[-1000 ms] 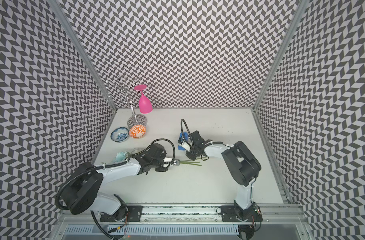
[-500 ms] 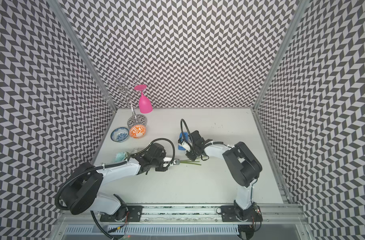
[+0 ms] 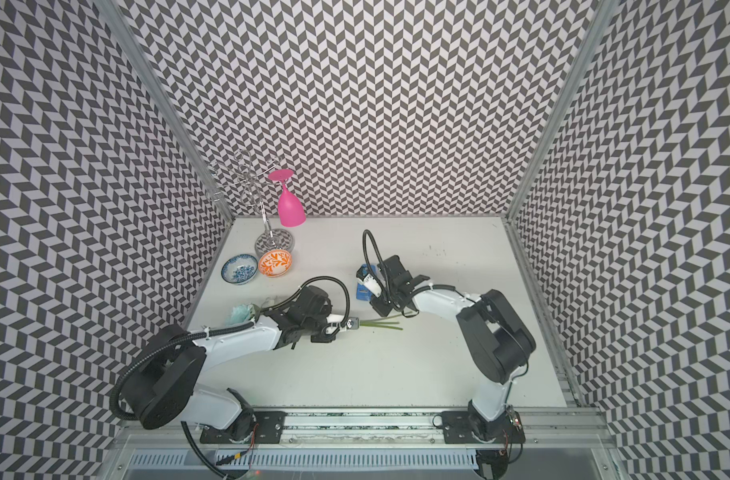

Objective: Wrap bouquets with tape
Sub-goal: Stick the tape to the bouquet.

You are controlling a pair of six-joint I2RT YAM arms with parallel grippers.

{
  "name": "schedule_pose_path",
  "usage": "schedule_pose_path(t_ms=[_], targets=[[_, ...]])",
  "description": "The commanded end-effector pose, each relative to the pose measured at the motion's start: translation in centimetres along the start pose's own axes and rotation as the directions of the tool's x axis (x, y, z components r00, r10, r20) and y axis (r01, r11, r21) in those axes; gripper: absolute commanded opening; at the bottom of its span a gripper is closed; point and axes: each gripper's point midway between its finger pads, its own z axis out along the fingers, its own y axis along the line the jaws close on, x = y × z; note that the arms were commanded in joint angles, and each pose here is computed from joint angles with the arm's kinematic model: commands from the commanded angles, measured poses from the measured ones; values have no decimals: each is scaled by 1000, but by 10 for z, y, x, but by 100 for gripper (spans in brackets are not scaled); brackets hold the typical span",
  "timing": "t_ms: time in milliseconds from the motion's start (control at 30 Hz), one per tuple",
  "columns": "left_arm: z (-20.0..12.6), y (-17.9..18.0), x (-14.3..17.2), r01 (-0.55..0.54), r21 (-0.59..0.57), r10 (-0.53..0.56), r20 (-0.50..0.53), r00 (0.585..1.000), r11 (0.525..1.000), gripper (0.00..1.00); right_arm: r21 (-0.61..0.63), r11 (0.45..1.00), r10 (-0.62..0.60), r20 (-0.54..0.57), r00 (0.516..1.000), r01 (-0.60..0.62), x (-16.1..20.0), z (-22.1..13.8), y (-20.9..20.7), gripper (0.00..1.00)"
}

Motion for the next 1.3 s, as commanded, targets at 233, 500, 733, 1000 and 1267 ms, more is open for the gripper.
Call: schedule_pose_path(t_ms=[233, 500, 733, 1000, 1267], targets=[[-10, -50, 13, 4, 17, -3, -52, 999, 1000, 0, 493, 507, 743, 167, 649, -707, 25, -71, -116, 68], [2, -74, 33, -65, 46, 70, -122, 990, 997, 0, 280, 632, 772, -144, 619, -723, 69, -11, -78, 61], [23, -89, 53, -67, 108, 87, -191, 978, 992, 0, 163, 838, 527, -495, 691, -521, 126, 34, -23, 61], [32, -101, 66, -57, 146, 90, -229, 969, 988, 0, -8, 931, 309, -512, 801, -364, 135, 60, -3, 59], [31, -97, 70, -50, 124, 79, -242, 967, 991, 0, 26, 938, 281, -644, 711, -346, 181, 66, 1, 54]])
